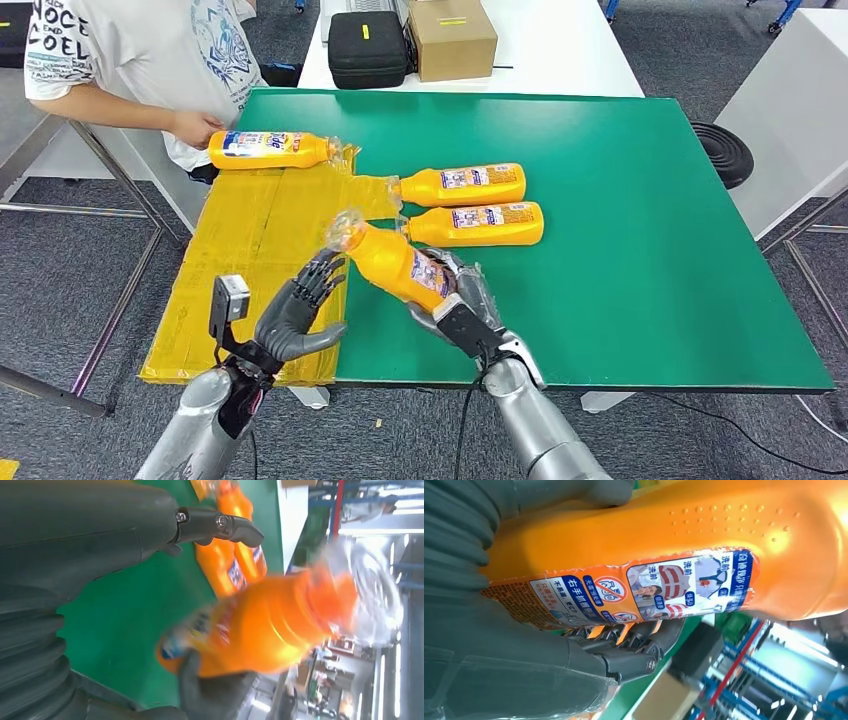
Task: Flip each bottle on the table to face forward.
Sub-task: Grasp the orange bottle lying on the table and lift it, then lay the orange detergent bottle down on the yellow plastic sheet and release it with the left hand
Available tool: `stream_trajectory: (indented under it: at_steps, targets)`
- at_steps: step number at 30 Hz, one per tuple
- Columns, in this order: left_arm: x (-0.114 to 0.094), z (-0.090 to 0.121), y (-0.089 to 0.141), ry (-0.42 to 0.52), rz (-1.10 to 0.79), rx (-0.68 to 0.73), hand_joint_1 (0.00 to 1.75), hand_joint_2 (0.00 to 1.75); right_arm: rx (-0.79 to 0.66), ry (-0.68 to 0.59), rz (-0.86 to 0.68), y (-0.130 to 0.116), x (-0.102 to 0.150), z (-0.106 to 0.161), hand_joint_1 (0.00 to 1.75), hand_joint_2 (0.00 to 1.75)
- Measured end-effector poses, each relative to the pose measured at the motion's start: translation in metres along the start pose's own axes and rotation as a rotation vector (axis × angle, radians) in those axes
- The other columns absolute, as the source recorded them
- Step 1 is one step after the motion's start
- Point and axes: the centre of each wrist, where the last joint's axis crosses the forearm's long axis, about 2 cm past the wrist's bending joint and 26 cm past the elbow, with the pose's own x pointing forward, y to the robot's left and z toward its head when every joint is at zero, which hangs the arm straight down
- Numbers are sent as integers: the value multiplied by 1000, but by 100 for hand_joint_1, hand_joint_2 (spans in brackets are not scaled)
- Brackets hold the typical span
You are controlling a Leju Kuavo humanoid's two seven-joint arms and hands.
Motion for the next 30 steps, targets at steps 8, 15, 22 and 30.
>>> stream_trajectory:
  at_steps: [8,15,22,30]
  targets:
    - [-4,-16,-11,20,45,-28,0,175,82,-5,-50,32,9,-6,175,175]
    - [-12,-17,-13,55,62,-26,0,175,129,-12,-78,48,14,-7,175,175]
    - [-16,-22,-14,59,131,-9,0,175,164,-7,-113,57,16,-4,175,175]
    - [-20,-24,-17,33,202,16,0,175,202,5,-145,65,16,-1,175,175]
